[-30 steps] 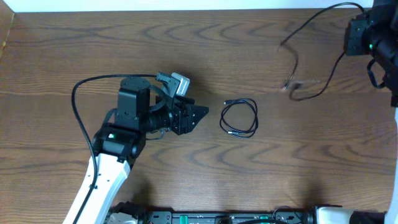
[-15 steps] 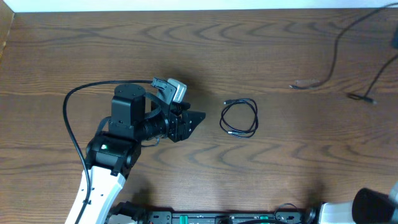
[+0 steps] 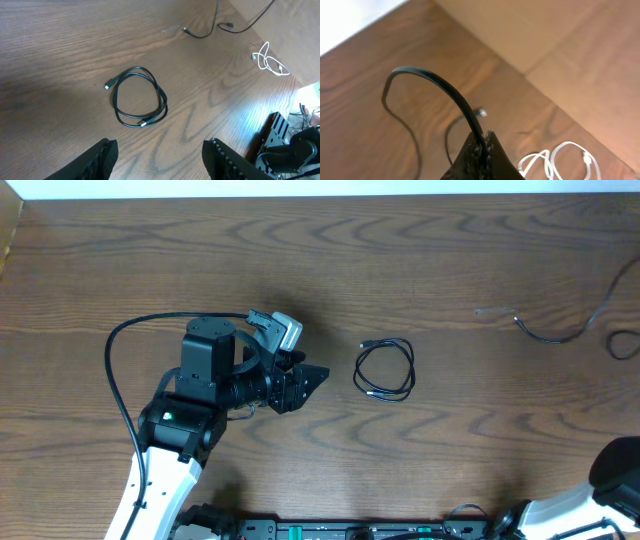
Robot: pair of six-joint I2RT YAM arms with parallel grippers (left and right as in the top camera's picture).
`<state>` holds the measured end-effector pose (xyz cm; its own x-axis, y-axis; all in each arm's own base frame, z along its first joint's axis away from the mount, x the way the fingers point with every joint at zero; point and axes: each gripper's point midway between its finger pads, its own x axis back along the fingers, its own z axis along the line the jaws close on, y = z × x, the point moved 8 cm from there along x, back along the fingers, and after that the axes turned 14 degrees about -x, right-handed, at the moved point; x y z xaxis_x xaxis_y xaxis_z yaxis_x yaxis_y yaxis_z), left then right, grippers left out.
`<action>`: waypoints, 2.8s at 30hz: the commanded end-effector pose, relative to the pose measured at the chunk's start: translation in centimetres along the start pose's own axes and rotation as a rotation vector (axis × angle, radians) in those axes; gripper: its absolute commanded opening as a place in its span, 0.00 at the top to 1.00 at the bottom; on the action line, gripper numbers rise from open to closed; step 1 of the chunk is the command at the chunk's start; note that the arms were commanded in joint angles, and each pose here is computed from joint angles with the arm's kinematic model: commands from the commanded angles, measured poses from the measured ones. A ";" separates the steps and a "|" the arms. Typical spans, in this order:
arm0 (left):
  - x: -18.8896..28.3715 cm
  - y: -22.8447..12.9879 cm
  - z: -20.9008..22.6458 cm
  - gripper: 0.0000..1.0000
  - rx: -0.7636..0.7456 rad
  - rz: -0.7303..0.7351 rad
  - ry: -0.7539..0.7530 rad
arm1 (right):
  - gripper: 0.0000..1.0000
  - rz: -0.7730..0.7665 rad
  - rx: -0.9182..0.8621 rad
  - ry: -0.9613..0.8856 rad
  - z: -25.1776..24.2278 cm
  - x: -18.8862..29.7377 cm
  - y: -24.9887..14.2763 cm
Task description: Untangle cables
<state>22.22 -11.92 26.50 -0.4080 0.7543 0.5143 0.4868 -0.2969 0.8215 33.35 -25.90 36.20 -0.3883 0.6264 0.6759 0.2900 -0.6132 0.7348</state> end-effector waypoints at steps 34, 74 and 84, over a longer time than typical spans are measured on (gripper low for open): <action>-0.5 -2.9 -0.1 0.41 0.032 0.099 -0.016 | 0.99 0.198 -0.355 -0.445 -14.6 -12.0 -1.8; -0.5 -2.4 0.1 0.40 0.022 0.073 -0.010 | 0.99 0.513 -0.266 -0.325 -12.4 -23.1 -10.1; -0.6 -2.3 0.1 0.40 0.016 0.066 -0.008 | 0.99 0.498 -0.255 -0.466 -13.6 -22.5 -10.3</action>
<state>21.40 -11.70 24.37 -0.3606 0.7416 0.5658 0.5322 -0.3345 0.7777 27.65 -39.91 12.39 0.1145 0.3162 0.9418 0.1238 -0.9452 0.3023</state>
